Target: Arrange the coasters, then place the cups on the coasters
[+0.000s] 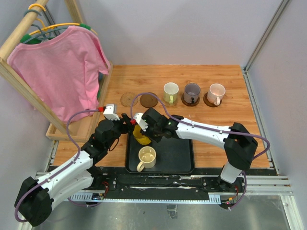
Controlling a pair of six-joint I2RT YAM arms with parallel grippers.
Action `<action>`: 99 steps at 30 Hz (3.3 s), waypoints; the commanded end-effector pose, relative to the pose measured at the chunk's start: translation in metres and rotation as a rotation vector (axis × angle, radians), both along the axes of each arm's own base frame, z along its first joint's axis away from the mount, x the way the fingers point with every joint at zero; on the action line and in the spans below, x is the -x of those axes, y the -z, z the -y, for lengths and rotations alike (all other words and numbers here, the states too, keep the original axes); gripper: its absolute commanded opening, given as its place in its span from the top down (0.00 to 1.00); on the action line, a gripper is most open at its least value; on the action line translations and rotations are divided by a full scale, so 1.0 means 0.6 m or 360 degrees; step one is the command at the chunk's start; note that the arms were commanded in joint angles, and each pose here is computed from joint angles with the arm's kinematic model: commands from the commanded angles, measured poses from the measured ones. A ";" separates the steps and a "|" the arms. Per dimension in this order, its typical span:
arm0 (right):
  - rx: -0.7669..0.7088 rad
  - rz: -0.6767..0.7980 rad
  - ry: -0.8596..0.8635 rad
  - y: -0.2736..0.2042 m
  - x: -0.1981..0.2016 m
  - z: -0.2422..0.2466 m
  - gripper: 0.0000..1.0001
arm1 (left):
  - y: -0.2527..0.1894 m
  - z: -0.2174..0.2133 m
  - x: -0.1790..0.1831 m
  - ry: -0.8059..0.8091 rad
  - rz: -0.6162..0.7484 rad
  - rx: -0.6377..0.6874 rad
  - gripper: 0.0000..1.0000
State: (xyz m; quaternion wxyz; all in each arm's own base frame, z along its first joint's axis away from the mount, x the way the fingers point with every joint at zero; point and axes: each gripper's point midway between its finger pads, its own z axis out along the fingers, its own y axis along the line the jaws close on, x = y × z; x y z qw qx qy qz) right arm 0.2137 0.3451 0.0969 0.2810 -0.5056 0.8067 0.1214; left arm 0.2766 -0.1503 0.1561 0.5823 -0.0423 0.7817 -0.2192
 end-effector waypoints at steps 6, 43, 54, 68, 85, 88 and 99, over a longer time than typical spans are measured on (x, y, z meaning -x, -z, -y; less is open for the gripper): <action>-0.0366 0.0413 0.0791 -0.117 -0.126 -0.022 0.99 | -0.010 -0.020 -0.006 -0.0115 0.0038 -0.0013 0.30; -0.0540 0.0487 0.1543 -0.064 -0.405 -0.033 0.99 | 0.034 -0.031 -0.013 -0.0165 -0.0040 -0.0127 0.26; -0.0516 0.0434 0.1536 -0.034 -0.408 -0.038 0.99 | 0.040 -0.030 -0.012 -0.0161 -0.0053 -0.0131 0.26; -0.0488 0.0341 0.1524 0.002 -0.411 -0.042 0.99 | 0.044 -0.033 -0.012 -0.0171 -0.0062 -0.0145 0.26; -0.0525 0.0225 0.1484 0.022 -0.395 -0.055 0.68 | 0.045 -0.035 -0.010 -0.0176 -0.0064 -0.0146 0.26; -0.0522 0.0224 0.1486 0.024 -0.393 -0.053 0.54 | 0.046 -0.036 -0.010 -0.0178 -0.0066 -0.0148 0.26; -0.0477 0.0238 0.1525 0.033 -0.389 -0.039 0.60 | 0.044 -0.035 -0.010 -0.0174 -0.0064 -0.0142 0.26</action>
